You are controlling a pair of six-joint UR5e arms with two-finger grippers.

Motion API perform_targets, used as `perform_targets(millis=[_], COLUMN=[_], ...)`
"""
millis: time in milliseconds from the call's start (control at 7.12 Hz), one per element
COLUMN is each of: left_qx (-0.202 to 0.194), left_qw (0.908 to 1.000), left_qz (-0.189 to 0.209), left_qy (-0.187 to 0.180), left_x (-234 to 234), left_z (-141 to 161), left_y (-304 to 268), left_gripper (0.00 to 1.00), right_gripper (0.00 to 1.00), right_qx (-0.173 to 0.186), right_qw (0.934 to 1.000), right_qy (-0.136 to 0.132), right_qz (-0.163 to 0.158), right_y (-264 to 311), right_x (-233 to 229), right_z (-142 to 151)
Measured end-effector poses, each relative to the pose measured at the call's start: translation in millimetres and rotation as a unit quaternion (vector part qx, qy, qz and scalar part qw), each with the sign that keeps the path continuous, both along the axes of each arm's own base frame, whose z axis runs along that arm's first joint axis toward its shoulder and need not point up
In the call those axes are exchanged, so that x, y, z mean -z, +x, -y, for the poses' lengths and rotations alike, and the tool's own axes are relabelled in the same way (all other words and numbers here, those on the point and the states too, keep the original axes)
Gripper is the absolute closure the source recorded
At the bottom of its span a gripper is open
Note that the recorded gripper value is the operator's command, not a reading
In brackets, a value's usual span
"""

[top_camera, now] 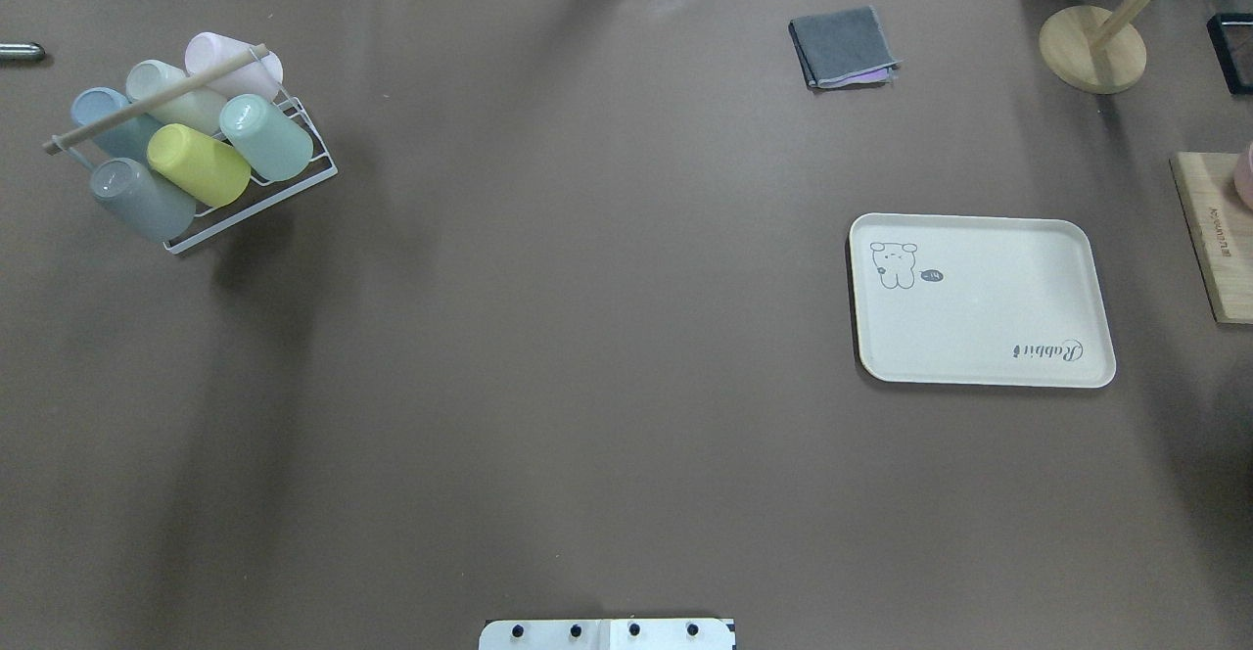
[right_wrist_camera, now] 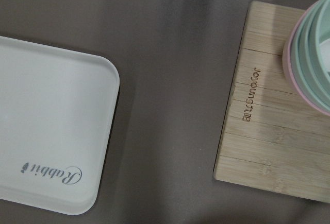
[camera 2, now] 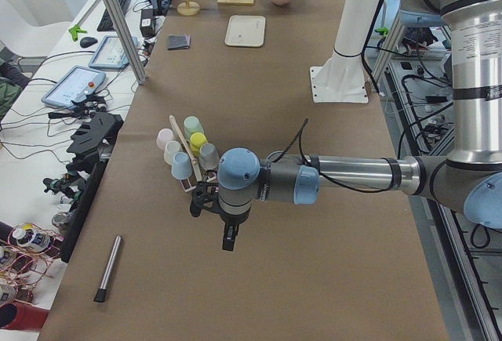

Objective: Pick up and place green cup on tray

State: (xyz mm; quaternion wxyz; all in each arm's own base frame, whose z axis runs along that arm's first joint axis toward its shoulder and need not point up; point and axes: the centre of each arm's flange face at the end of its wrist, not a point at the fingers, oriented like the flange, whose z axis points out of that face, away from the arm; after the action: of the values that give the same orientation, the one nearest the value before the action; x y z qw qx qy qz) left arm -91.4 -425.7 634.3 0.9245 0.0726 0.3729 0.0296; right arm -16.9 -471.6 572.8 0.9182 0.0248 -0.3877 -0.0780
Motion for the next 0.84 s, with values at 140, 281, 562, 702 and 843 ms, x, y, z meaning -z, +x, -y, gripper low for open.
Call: perform_targets(millis=[140,281,562,702,843], left_qx=[0.000,-0.001,-0.001,-0.001,-0.002], left_qw=[1.0000,1.0000,1.0000,1.0000,0.9998], left_qz=[0.000,-0.001,-0.001,-0.001,0.000], left_qy=[-0.003,-0.007,-0.004,0.005,0.021], left_x=[-4,-9,-7,2,19], left_z=[0,0,5,11,20], left_y=[0,0,0,0,0], left_gripper=[0.01,0.01,0.01,0.01,0.01], right_gripper=[0.00,0.00,0.00,0.00,0.00], right_qx=[0.000,0.000,0.001,0.001,0.001], right_qw=[1.0000,1.0000,1.0000,1.0000,1.0000], right_qy=[0.000,0.001,0.001,0.002,0.001], right_qz=[0.000,0.000,-0.001,-0.001,-0.001], right_y=[0,0,0,-1,-1], right_x=[0,1,2,2,2], right_z=[0,1,1,1,1])
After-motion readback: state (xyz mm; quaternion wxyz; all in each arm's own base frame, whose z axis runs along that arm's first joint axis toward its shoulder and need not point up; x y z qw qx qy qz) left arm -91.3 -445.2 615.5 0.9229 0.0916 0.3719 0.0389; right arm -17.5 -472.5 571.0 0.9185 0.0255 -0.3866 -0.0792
